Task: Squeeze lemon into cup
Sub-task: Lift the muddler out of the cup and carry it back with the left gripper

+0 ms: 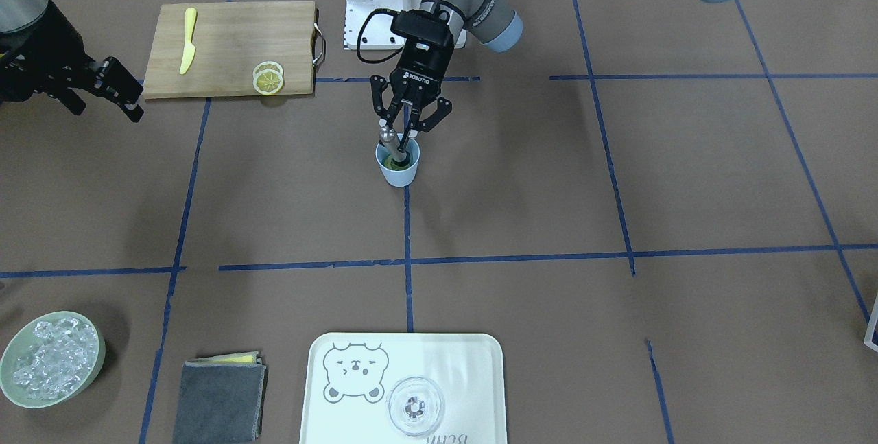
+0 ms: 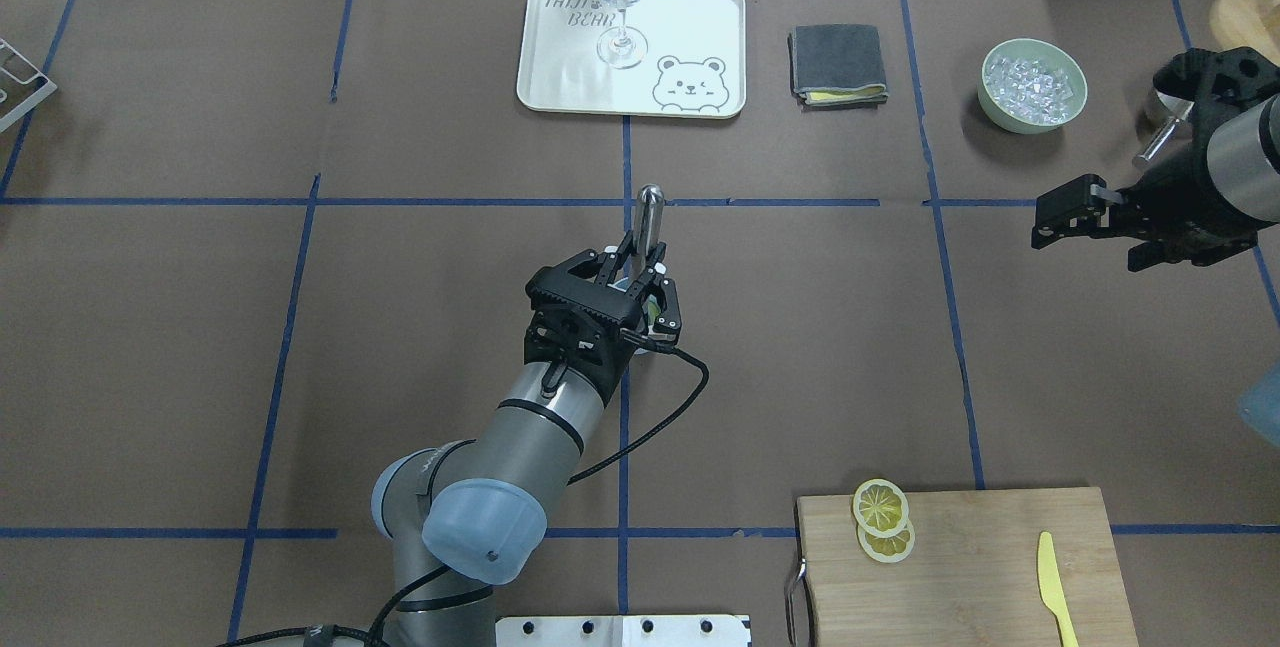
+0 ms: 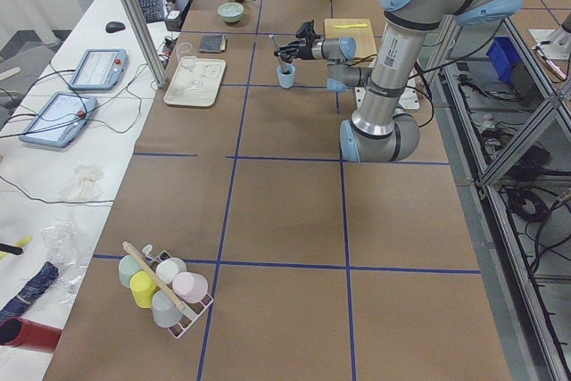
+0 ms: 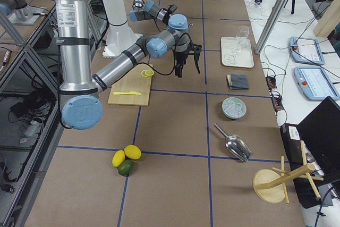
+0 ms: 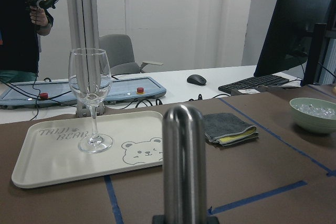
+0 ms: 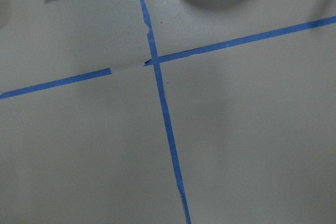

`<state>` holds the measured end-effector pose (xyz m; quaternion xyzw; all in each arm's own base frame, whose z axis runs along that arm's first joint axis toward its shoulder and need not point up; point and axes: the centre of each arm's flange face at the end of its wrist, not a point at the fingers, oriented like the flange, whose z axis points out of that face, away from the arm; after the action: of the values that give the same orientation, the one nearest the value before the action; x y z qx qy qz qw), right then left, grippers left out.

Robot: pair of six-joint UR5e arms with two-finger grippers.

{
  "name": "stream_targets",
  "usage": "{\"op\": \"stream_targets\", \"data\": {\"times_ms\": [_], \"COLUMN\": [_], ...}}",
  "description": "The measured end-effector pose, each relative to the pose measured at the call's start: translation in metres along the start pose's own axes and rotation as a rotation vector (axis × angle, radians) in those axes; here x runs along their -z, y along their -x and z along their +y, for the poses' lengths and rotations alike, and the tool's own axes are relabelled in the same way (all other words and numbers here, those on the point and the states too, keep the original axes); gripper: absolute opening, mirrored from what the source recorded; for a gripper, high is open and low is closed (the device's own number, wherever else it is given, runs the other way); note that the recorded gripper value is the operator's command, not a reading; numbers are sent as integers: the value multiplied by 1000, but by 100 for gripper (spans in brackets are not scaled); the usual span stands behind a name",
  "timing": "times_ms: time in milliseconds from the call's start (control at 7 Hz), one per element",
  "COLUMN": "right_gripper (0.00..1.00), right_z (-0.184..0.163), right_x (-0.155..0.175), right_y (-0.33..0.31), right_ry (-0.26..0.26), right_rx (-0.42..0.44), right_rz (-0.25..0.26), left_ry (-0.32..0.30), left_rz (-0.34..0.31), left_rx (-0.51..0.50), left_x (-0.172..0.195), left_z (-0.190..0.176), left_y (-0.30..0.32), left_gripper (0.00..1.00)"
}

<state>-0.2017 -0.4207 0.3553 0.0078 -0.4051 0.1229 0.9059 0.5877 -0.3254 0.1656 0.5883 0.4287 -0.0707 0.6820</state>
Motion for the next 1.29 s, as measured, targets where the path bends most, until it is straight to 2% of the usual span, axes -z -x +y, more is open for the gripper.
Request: {"op": "stream_targets", "data": {"times_ms": [429, 714, 857, 1000, 1143, 1286], "right_gripper": [100, 100, 100, 100, 100, 100], "right_z": [0, 0, -1, -1, -2, -2], "right_x": [1, -1, -2, -3, -3, -4], "right_y": [1, -1, -1, -2, -2, -3], "right_ry": [-2, -1, 0, 0, 0, -1], "right_rx": [1, -2, -3, -4, -4, -5], "right_rz": [-3, 2, 5, 7, 8, 9], "left_ry": [-92, -150, -140, -87, 1, 115], "left_rz": [56, 21, -8, -20, 4, 37], "left_rx": [8, 28, 22, 0, -21, -35], "left_x": [28, 26, 22, 16, 8, 5], "left_z": [-77, -111, -103, -82, -67, -59], "left_y": [6, 40, 65, 103, 152, 212], "left_gripper": [0, 0, 0, 0, 0, 0]}}
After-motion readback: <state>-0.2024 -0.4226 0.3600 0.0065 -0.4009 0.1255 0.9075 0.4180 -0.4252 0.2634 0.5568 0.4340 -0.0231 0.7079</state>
